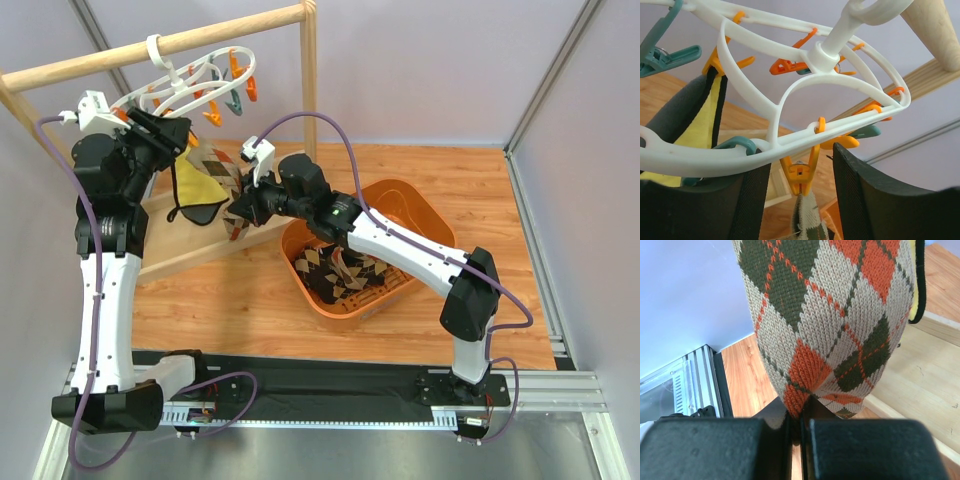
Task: Remove the socks clipped to the hanger
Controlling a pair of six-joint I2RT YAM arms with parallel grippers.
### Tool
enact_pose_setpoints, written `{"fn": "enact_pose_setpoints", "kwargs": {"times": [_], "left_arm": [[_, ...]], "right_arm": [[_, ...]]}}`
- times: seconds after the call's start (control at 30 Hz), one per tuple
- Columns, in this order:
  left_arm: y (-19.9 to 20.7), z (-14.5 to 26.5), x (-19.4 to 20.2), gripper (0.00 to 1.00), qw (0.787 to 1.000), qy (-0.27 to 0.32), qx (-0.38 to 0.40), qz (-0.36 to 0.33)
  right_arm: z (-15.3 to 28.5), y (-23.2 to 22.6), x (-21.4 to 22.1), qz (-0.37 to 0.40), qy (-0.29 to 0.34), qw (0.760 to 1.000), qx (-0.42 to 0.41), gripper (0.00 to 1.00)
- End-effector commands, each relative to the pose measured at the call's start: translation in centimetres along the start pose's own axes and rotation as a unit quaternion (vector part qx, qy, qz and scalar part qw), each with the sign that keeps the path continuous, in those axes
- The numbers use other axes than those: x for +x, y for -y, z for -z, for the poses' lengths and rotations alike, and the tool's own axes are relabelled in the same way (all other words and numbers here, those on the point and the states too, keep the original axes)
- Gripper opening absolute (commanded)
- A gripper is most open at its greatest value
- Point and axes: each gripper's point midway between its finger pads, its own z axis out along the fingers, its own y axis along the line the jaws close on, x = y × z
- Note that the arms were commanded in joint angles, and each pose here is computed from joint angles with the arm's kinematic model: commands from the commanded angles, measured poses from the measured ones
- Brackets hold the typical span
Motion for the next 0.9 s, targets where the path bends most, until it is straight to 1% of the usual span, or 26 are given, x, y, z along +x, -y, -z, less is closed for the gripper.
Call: {"fn": "enact_pose_setpoints", "kwargs": {"times": [0.0, 0.2, 0.27, 0.37, 0.4, 0.47, 0.5, 0.57, 0.87], "left_arm": [[1.04, -0.01, -1.36, 0.59, 1.0, 0.022, 0.013, 0.0], [1.31, -0.3, -1.4, 0.54, 1.0, 0.02, 0.018, 0.005], [1.23, -0.39, -1.41, 0.5, 1.0, 0.02, 0.017, 0.005], [1.37, -0.44, -1.4, 0.37, 1.0, 0.019, 0.019, 0.008], [1.4, -0.51, -1.41, 0.27, 1.0, 0.019, 0.02, 0.008], [1.62, -0.5, -1.45, 0.17, 1.0, 0.017, 0.024, 0.008], [1.52, -0.61, -1.36, 0.08, 1.0, 0.014, 0.022, 0.01], [1.71, -0.58, -1.36, 0.0, 1.0, 0.012, 0.024, 0.011], [1.6, -0.55, -1.1, 0.0, 1.0, 0.008, 0.025, 0.012]], "right_arm": [[1.34, -1.41, -3.51, 0.016, 0.034, 0.999, -0.014, 0.0], [1.51, -1.45, -3.58, 0.018, 0.033, 0.999, -0.014, 0.0], [1.56, -1.57, -3.55, 0.019, 0.032, 0.999, -0.016, 0.0], [1.58, -1.44, -3.51, 0.019, 0.031, 0.999, -0.014, 0.0], [1.58, -1.44, -3.47, 0.018, 0.031, 0.999, -0.014, 0.0], [1.53, -1.5, -3.41, 0.019, 0.03, 0.999, -0.014, 0.0], [1.53, -1.5, -3.41, 0.019, 0.03, 0.999, -0.014, 0.0], [1.5, -1.47, -3.45, 0.018, 0.03, 0.999, -0.015, 0.0], [1.66, -1.5, -3.12, 0.014, 0.023, 1.0, -0.015, 0.0]]}}
